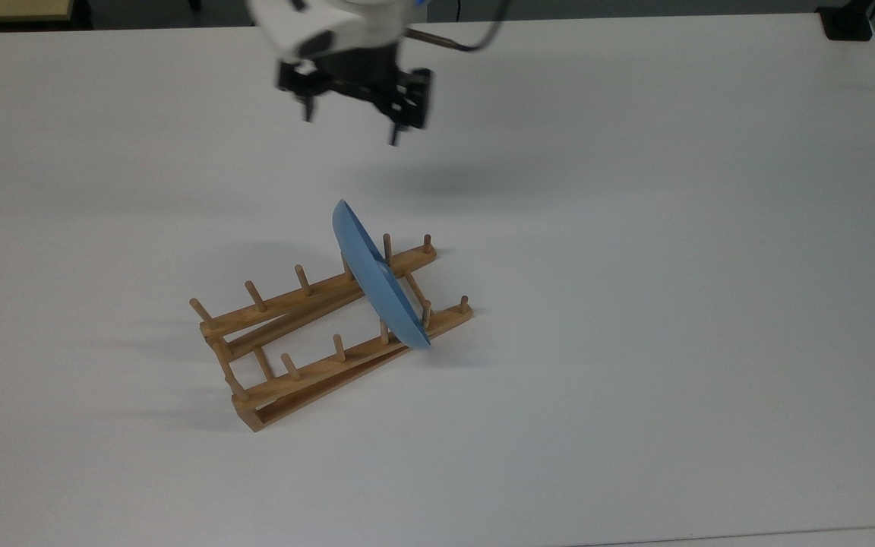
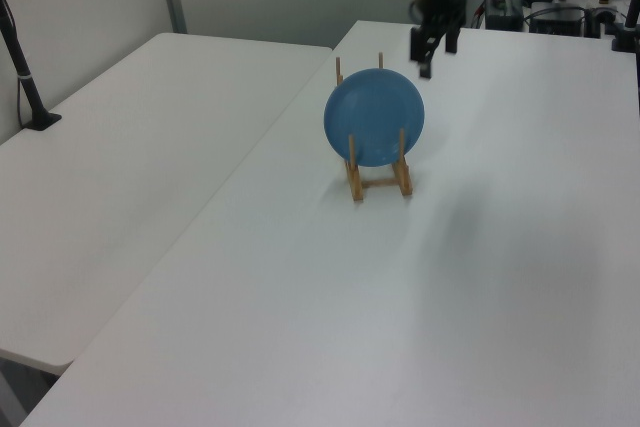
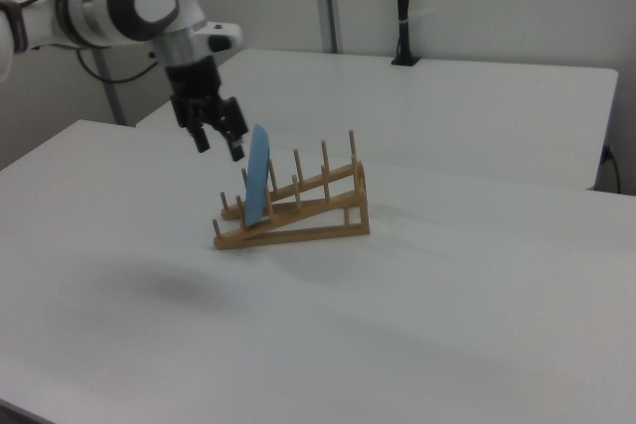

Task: Place plate in plate rack
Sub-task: 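Release the plate and lift the gripper clear of the rack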

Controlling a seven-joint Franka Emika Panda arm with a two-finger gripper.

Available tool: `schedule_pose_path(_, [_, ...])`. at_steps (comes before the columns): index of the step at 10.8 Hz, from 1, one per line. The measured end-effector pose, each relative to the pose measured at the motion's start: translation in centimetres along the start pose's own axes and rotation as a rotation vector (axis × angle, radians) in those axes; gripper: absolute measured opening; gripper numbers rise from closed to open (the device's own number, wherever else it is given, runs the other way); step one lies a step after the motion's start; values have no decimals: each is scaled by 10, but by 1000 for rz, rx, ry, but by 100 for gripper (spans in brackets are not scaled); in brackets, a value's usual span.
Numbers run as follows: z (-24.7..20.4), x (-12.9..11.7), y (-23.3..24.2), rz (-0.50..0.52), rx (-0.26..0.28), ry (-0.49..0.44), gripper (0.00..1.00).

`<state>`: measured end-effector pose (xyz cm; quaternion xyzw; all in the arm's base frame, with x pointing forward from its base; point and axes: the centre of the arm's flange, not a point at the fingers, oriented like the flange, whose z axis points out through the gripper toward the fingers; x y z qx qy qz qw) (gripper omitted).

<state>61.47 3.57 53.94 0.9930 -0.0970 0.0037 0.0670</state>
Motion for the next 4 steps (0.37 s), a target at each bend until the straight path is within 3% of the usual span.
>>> schedule_pose_path(2, [-9, -3, 73, -60, 27, -19, 100])
schedule_pose_path(4, [-14, -11, 96, -79, 40, -21, 100])
